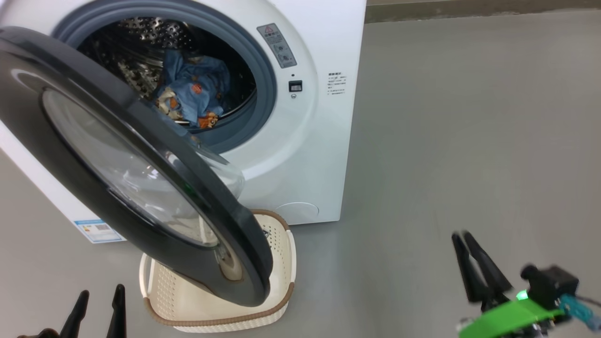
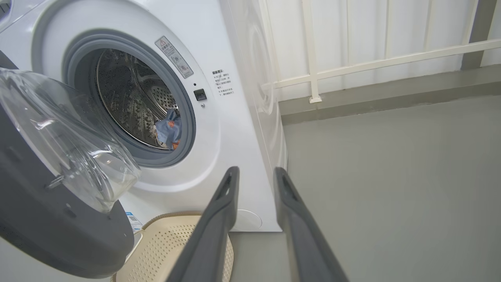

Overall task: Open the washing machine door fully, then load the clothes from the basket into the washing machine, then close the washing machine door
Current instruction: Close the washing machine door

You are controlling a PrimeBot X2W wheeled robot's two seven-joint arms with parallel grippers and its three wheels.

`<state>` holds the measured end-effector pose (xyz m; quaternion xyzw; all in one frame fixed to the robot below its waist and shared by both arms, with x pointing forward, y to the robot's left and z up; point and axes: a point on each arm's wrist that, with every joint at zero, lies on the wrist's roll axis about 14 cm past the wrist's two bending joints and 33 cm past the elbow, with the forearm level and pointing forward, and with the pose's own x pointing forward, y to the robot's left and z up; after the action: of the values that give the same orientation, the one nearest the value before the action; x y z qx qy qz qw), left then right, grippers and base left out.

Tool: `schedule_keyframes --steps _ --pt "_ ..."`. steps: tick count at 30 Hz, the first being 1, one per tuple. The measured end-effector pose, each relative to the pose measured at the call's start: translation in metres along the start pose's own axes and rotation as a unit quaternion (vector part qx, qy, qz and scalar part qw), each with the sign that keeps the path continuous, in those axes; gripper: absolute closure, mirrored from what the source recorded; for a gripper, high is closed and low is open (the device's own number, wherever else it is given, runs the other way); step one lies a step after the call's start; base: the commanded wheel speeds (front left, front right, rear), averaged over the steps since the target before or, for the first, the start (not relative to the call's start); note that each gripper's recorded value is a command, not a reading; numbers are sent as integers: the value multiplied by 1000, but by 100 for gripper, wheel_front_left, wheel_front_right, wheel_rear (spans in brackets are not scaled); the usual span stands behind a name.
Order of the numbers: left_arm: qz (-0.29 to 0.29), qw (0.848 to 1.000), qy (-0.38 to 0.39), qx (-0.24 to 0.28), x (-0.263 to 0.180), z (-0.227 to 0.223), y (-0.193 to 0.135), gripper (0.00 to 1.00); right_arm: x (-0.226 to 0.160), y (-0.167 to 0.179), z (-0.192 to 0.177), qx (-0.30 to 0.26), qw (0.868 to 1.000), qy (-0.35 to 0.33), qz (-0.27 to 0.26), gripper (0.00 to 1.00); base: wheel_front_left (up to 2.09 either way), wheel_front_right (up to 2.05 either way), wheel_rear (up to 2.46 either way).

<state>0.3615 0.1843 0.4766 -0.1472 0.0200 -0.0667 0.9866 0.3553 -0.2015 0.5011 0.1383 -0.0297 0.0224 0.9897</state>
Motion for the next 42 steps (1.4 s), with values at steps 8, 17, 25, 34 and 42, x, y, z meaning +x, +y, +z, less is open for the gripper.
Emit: schedule_keyframes --steps 8,17,25,34,42 --pt "10 999 -30 4 -3 16 3 0 39 62 60 10 991 -96 90 100 0 0 0" --pt "41 997 -68 0 -17 36 13 0 32 175 120 26 948 -186 258 100 0 0 0" --pt "66 994 -87 -9 -31 43 20 0 -6 263 102 57 903 -154 396 100 0 0 0" --pt "84 993 -87 -12 -38 41 28 0 -19 286 24 57 898 -29 435 100 0 0 0" --pt "93 992 -83 -19 -40 37 30 0 -21 269 -45 47 907 80 411 100 0 0 0"
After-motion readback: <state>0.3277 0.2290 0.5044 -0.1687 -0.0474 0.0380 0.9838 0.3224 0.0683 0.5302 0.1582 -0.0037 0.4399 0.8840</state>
